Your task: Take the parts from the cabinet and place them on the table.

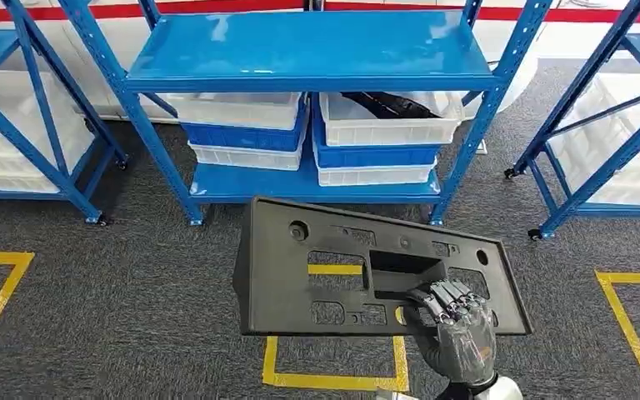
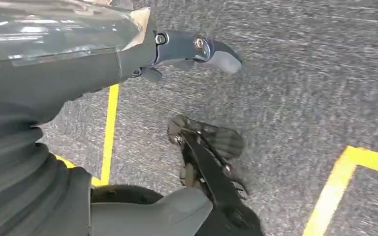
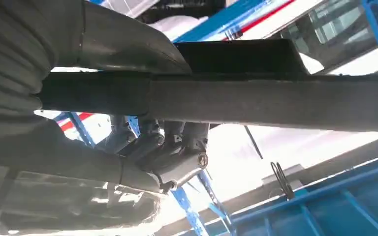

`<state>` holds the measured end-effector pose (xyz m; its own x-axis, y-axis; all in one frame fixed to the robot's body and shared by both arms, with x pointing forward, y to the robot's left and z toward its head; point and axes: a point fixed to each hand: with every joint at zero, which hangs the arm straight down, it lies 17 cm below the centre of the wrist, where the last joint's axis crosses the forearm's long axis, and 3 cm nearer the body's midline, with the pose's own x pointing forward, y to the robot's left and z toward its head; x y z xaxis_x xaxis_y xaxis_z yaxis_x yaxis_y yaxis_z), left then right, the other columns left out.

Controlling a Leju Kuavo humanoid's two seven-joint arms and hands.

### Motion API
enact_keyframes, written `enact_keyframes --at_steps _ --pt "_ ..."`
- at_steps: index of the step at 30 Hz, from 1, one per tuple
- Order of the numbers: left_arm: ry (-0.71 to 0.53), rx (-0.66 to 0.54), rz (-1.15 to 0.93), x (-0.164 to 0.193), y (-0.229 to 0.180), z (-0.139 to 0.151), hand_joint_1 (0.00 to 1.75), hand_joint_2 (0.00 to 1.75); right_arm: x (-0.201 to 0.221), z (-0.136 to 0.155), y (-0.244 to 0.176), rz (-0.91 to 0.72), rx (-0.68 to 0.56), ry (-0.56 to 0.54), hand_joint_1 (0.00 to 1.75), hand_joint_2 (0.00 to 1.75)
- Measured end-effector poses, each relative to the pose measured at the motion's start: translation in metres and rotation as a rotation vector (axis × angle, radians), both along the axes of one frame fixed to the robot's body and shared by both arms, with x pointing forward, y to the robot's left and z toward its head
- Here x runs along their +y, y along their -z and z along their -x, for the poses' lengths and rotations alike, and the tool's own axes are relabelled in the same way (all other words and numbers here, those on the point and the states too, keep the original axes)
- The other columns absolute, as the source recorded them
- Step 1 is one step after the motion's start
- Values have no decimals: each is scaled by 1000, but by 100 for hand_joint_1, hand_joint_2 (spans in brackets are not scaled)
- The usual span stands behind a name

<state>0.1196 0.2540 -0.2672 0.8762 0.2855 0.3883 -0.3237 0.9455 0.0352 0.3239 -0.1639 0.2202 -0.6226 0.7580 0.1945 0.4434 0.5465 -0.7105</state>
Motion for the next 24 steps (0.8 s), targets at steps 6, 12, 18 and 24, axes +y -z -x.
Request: enact_keyframes --at_steps 6,12,18,24 --pt "0 -3 -2 2 0 -2 0 175 -2 -1 -2 3 -11 -3 175 175" --pt "0 -2 -4 4 0 0 0 175 -4 -1 2 10 -6 -3 175 175" --pt "-3 -1 -4 5 0 -1 0 175 -3 -3 1 23 -13 4 175 175" --pt "-3 7 -1 5 1 3 0 175 -6 -7 -1 12 -9 21 175 175"
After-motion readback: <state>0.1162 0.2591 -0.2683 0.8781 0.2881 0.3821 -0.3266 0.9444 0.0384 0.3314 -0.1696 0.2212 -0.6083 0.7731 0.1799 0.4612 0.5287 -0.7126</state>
